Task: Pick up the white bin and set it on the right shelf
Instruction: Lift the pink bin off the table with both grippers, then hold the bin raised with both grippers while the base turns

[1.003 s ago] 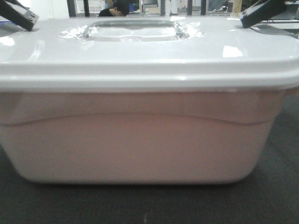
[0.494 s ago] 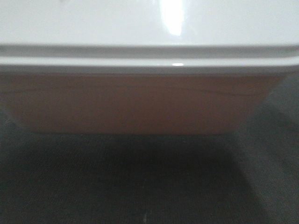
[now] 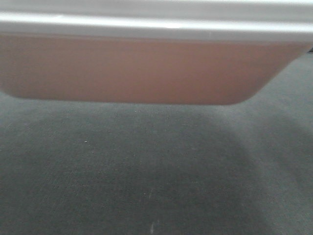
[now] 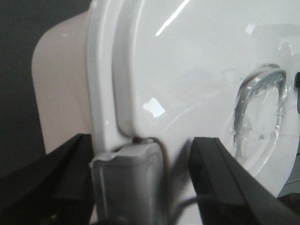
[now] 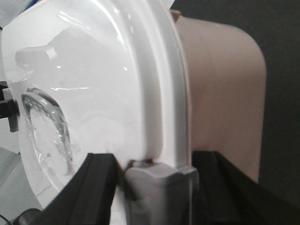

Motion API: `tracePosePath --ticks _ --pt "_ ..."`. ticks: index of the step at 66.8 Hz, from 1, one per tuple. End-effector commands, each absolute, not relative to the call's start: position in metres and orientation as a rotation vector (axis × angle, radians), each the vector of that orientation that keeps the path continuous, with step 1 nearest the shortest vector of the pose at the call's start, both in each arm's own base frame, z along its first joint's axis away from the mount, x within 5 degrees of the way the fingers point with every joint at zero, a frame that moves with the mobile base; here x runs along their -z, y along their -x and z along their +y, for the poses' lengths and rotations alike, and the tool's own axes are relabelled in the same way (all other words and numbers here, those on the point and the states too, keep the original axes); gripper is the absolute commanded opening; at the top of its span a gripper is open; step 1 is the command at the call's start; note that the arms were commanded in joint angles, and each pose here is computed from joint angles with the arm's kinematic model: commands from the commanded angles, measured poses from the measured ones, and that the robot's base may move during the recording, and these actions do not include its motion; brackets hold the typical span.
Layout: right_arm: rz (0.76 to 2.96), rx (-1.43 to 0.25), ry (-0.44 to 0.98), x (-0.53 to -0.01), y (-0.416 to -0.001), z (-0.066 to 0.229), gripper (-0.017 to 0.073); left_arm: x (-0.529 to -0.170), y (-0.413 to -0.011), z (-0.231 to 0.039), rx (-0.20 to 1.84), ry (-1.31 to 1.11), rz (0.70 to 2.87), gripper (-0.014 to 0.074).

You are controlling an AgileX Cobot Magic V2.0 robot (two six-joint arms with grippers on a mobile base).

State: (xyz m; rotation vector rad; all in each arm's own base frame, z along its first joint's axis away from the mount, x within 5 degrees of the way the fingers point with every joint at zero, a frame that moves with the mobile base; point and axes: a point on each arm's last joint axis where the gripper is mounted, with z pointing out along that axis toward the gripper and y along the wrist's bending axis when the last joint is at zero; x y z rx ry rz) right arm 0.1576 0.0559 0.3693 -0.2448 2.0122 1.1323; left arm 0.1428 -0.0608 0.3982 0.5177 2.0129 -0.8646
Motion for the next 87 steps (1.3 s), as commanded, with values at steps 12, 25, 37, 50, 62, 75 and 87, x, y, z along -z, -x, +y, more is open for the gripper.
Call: tracePosePath --ticks 12,25,37,50,62,75,87 --pt "1.874 -1.353 0.443 -0.397 -0.122 0.071 0.0402 -0.422 -0.107 -0.078 1.132 -0.664 1.880 0.0280" --pt "1.849 -1.332 0.463 -0.400 -0.113 0.073 0.0402 -0.422 -0.107 -0.078 1.132 -0.664 1.880 0.0280" --pt "1.845 -1.323 0.451 -0.401 -0.113 0.072 0.0402 -0.422 -0.107 -0.078 1.132 -0.664 1.880 0.0280" --pt "1.844 -1.320 0.447 -0.401 -0.114 0.072 0.0402 -0.422 -0.107 -0.078 1.132 -0.664 1.880 0.0280" --pt "1.844 -1.320 0.447 -0.401 -0.114 0.072 0.0402 -0.422 -0.107 -0.078 1.132 -0.664 1.880 0.0280" --pt "1.843 -1.319 0.446 -0.401 -0.114 0.072 0.0402 -0.422 -0.107 -0.078 1.132 -0.664 1.880 0.0280" --pt "1.843 -1.319 0.446 -0.401 -0.114 0.072 0.0402 -0.422 -0.107 -0.078 1.132 -0.664 1.880 0.0280"
